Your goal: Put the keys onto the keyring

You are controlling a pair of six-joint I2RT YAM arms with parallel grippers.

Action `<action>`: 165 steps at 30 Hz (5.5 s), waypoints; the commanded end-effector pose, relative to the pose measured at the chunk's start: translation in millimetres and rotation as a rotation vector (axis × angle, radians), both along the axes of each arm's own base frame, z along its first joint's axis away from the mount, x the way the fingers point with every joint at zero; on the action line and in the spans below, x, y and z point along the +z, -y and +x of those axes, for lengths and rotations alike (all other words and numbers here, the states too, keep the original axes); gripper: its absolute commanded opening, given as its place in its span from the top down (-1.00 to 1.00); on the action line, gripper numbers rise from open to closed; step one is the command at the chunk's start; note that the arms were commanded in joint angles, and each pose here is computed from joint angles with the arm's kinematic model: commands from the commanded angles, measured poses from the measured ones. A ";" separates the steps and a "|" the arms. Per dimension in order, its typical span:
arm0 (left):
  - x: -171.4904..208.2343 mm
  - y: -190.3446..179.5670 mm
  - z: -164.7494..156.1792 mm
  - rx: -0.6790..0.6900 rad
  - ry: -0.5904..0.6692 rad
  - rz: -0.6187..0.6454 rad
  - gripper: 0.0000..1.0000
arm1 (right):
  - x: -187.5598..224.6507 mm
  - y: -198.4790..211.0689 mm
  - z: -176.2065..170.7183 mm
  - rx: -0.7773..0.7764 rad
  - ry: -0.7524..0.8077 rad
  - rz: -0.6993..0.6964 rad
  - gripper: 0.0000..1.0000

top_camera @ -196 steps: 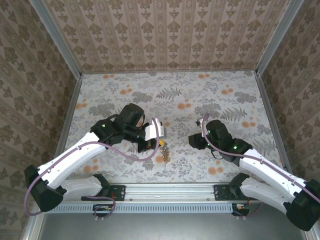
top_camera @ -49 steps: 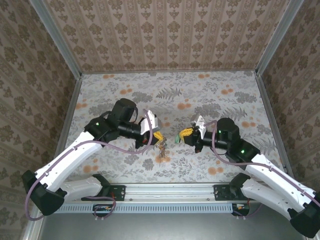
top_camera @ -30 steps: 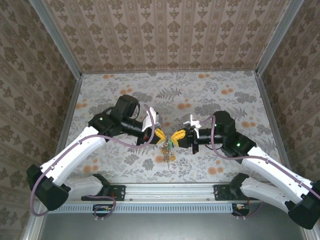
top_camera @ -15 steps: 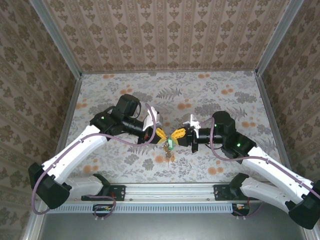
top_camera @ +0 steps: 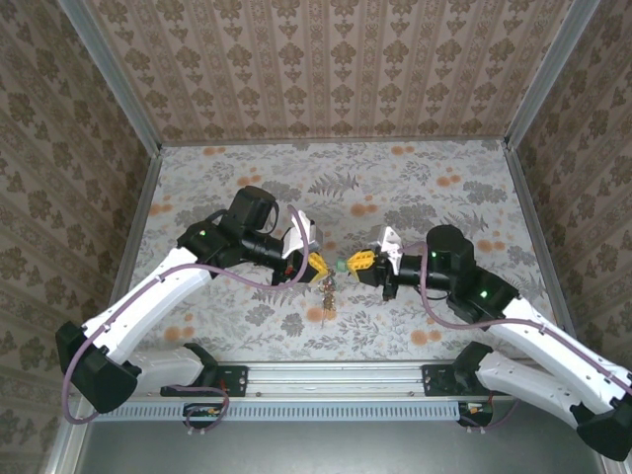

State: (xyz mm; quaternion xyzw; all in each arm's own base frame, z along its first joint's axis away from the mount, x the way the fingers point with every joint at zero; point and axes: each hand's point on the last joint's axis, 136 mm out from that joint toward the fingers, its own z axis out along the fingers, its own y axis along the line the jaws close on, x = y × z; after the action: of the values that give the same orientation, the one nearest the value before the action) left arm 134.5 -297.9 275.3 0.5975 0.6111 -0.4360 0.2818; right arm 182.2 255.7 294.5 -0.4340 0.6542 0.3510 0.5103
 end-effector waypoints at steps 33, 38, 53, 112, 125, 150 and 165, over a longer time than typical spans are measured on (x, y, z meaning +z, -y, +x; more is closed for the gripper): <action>12.0 6.1 -11.9 -0.070 0.028 -0.046 1.00 | 18.9 -35.6 -5.6 0.101 0.077 0.004 1.00; 10.2 5.1 -10.6 -0.058 0.033 -0.040 1.00 | 17.6 -32.7 -11.1 0.105 0.073 0.000 1.00; 12.0 2.1 -3.8 -0.024 0.056 -0.044 1.00 | 8.4 -30.3 -15.9 0.105 0.049 -0.046 1.00; 12.2 1.2 -5.8 -0.027 0.051 -0.048 1.00 | -3.1 -39.6 -11.9 0.092 0.059 -0.073 1.00; 11.8 3.0 -4.2 -0.027 0.034 -0.055 1.00 | -6.4 -32.9 -23.9 0.112 0.073 -0.091 1.00; 26.0 2.6 1.3 -0.024 -0.002 -0.126 1.00 | -33.5 -35.3 -22.8 0.088 0.108 -0.205 0.92; 19.8 3.1 -1.1 -0.027 0.004 -0.097 1.00 | 4.5 -43.2 -26.8 0.112 0.137 -0.087 0.94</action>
State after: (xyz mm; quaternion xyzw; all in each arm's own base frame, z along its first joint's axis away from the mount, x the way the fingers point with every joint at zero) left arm 132.6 -298.8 281.7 0.5843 0.6016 -0.4679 0.2790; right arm 165.1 290.8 283.2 -0.5100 0.6275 0.2894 0.5123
